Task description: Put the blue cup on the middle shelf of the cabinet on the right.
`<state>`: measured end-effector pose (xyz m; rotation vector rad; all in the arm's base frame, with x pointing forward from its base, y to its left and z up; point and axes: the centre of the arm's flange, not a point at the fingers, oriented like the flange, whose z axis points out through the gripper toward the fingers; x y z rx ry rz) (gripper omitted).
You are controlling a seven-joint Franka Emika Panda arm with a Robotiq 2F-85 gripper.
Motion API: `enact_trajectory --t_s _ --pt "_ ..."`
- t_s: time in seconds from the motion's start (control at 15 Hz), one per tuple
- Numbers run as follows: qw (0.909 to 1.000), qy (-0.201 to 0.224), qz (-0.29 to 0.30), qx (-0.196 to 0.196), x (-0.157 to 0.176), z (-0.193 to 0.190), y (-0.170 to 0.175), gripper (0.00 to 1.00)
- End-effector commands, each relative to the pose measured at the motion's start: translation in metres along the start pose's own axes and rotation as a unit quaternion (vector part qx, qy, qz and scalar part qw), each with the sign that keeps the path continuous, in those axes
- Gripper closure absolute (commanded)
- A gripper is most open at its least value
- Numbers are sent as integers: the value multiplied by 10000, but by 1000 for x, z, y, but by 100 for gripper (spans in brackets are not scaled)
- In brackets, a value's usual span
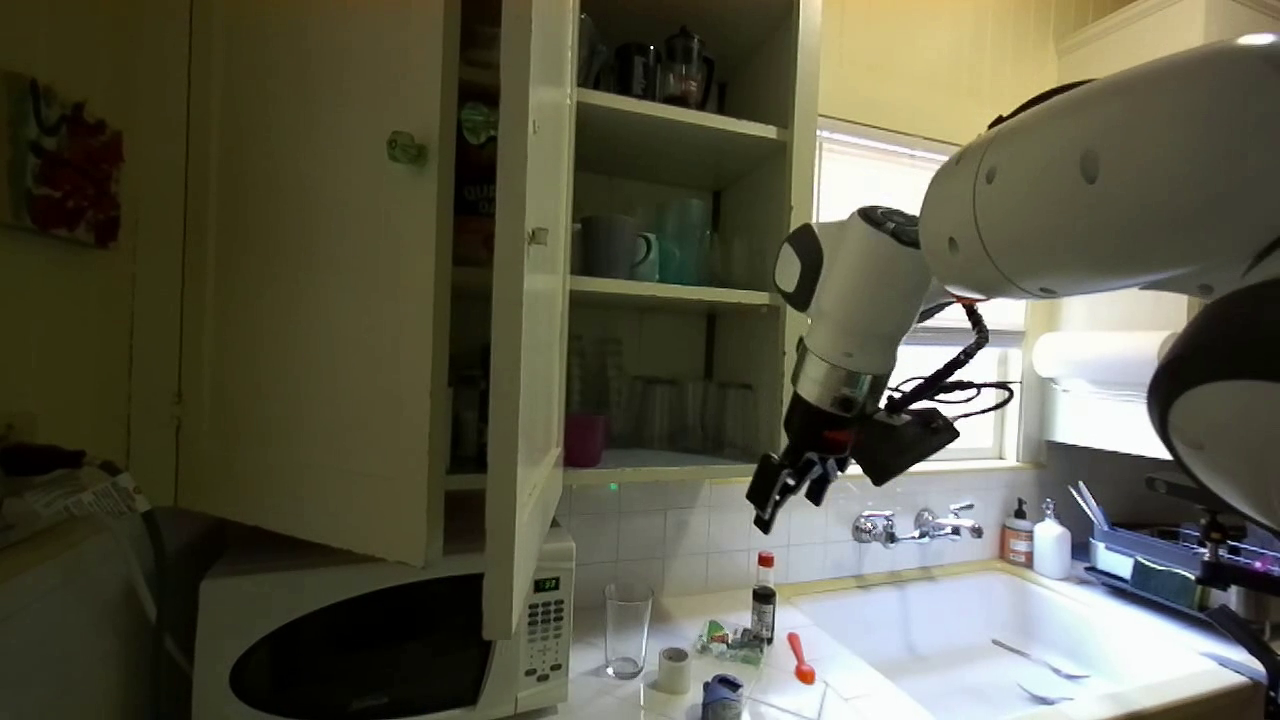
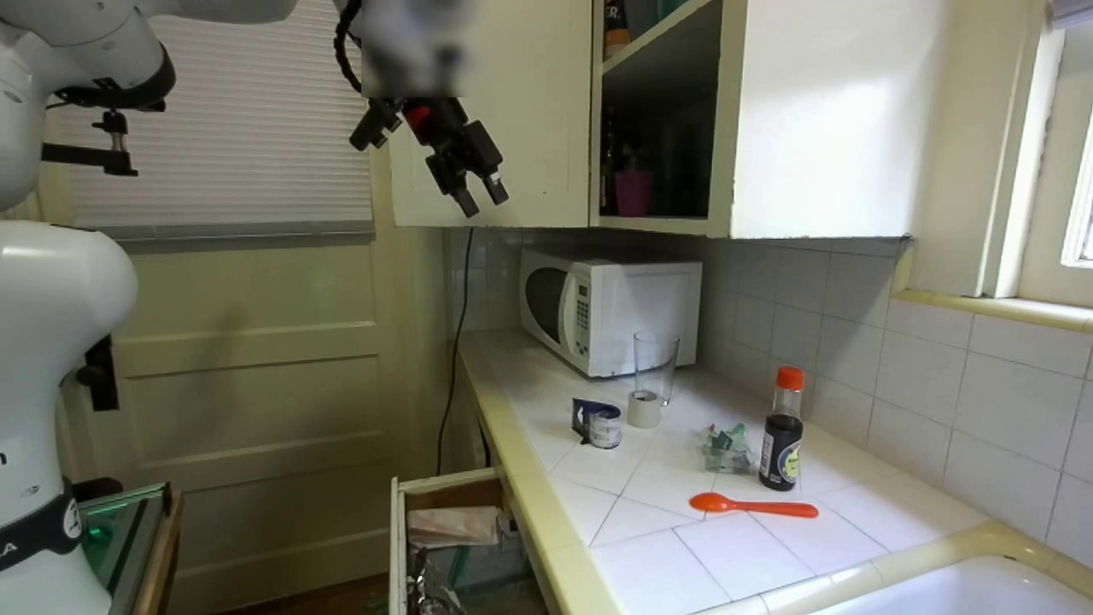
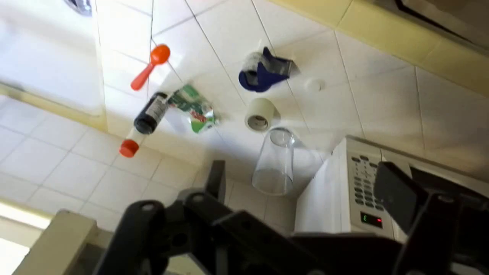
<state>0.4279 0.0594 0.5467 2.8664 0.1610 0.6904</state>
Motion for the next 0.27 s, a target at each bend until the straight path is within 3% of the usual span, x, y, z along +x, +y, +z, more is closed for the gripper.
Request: enact_trajectory --t_s 0.0,0.07,0.13,0.2 --pt "9954 -902 337 0 -25 13 15 0" --pt "9927 -1122 435 -16 -35 26 6 0" --pt "9975 -636 296 47 -37 39 14 0" --pt "9967 -720 348 98 -43 48 13 0"
